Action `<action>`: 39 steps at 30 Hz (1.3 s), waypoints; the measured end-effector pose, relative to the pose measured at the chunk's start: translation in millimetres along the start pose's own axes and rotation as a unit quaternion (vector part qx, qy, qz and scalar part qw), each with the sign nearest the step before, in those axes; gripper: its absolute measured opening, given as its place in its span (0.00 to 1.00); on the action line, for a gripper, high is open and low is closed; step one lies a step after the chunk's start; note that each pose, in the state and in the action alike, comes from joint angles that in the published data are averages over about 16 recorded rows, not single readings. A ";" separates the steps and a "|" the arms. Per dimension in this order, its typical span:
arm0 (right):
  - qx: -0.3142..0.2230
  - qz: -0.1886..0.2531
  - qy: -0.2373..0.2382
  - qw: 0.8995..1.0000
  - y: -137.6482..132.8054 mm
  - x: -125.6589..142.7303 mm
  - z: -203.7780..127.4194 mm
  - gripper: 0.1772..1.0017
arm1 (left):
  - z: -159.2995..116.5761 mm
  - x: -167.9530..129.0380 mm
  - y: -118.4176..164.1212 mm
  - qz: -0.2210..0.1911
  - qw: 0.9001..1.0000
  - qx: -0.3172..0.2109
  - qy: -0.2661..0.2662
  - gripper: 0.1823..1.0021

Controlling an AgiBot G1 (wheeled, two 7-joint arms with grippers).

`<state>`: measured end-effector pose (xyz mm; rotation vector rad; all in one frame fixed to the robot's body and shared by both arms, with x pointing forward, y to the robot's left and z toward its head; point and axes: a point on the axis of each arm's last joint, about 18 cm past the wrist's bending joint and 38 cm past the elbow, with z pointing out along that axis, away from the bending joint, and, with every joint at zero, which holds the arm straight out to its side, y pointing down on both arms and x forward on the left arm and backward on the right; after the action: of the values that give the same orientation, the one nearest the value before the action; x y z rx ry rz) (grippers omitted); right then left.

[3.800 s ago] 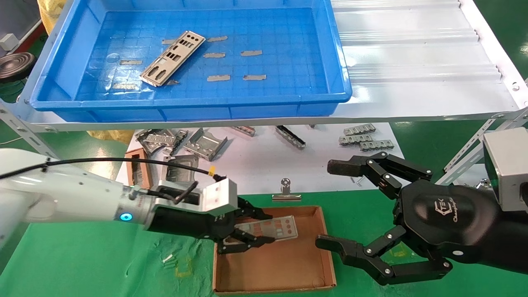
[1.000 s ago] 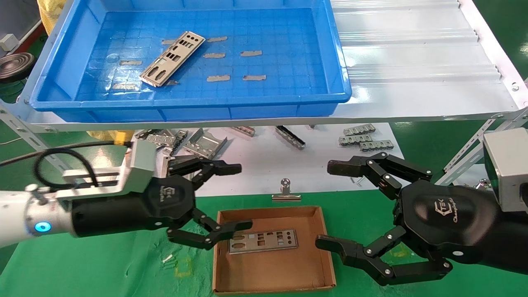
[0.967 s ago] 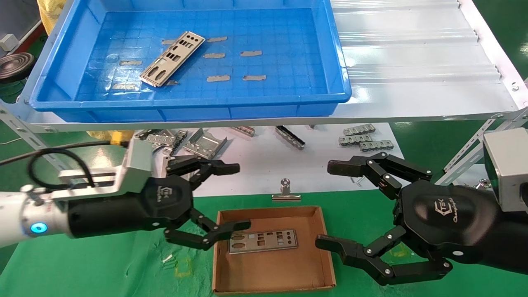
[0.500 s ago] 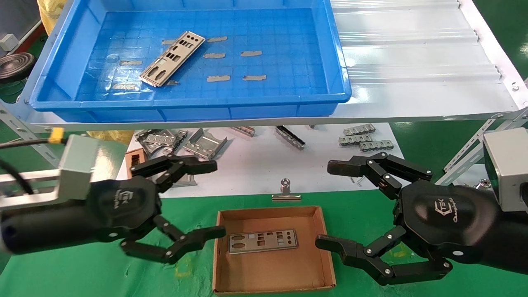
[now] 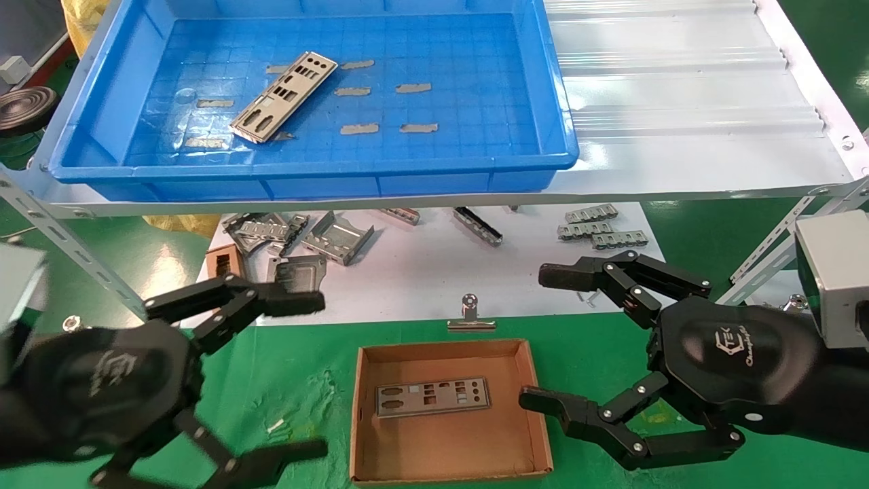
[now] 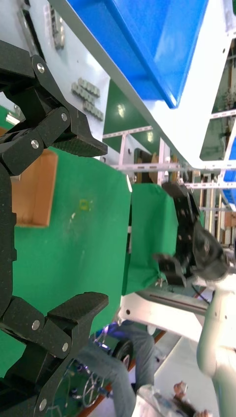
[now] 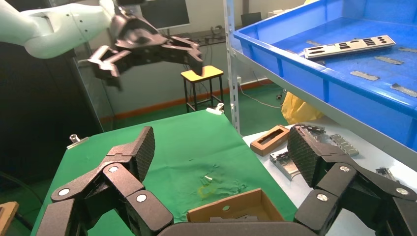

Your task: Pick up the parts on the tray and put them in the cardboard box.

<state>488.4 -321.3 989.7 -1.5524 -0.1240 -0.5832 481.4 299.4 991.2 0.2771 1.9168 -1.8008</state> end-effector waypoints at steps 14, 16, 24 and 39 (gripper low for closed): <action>0.000 0.000 0.000 1.000 0.0 0.0 0.0 1.00 | -3.3 9.2 -7.2 0.002 1.000 -0.003 0.005 1.00; 0.000 0.000 0.000 1.000 0.0 0.0 0.0 1.00 | -3.1 8.4 -6.6 0.001 1.000 -0.003 0.005 1.00; 0.000 0.000 0.000 1.000 0.0 0.0 0.0 1.00 | -2.5 6.3 -5.0 0.000 1.000 -0.002 0.003 1.00; 0.000 0.000 0.000 1.000 0.0 0.0 0.0 1.00 | -2.0 4.9 -3.9 -0.001 1.000 -0.002 0.002 1.00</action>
<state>488.4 -321.3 989.7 -1.5522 -0.1237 -0.5832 475.0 300.1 992.2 0.2779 1.9241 -1.7986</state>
